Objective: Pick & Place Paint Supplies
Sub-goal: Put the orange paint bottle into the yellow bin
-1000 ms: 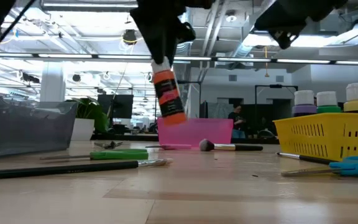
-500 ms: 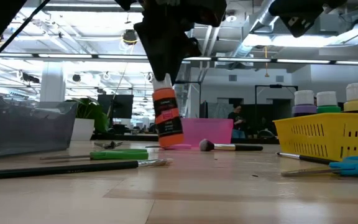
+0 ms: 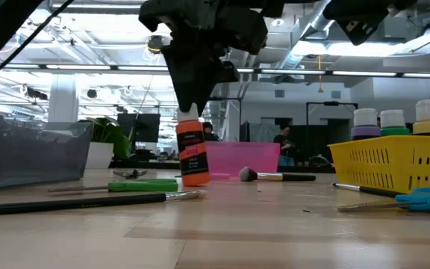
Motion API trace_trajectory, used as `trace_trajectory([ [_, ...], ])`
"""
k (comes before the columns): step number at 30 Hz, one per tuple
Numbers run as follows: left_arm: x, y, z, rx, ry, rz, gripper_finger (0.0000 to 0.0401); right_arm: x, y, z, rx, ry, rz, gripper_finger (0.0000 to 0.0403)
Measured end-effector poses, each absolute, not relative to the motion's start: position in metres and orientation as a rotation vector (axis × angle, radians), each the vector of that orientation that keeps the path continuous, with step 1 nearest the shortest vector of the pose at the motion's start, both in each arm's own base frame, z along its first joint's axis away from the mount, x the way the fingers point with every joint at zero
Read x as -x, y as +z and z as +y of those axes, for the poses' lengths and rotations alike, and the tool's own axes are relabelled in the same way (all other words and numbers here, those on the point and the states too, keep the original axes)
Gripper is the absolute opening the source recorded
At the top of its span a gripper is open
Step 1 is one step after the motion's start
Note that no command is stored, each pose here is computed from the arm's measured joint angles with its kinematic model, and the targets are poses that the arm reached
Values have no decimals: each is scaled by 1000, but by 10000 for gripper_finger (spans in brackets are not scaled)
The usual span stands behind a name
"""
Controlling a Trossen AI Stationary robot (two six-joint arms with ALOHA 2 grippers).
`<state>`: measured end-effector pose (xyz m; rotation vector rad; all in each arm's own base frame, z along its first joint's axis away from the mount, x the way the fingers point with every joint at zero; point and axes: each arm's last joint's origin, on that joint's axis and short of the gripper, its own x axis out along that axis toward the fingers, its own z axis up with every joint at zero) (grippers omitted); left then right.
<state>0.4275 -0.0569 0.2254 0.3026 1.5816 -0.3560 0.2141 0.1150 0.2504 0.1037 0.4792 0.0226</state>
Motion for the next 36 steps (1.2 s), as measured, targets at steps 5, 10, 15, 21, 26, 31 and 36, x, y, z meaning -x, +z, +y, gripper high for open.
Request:
trace_trajectory([
  [5,-426,225,-57,-318,-366,1596,103,-214,250,115,-103,19,478,17],
  [10,-423,229,-56,-331,-355,1599,103,-214,250,115,-101,19,480,17],
  [15,-419,230,-55,-338,-352,1643,102,-214,250,115,-101,19,482,17],
  [21,-421,228,-56,-337,-351,1624,106,-214,250,115,-101,19,482,17],
  [26,-423,228,-56,-338,-349,1605,161,-214,250,115,-101,19,482,17],
  [31,-424,228,-56,-339,-347,1597,194,-214,250,115,-99,19,484,17],
  [36,-423,228,-56,-345,-337,1605,209,-214,250,115,-99,19,484,17],
])
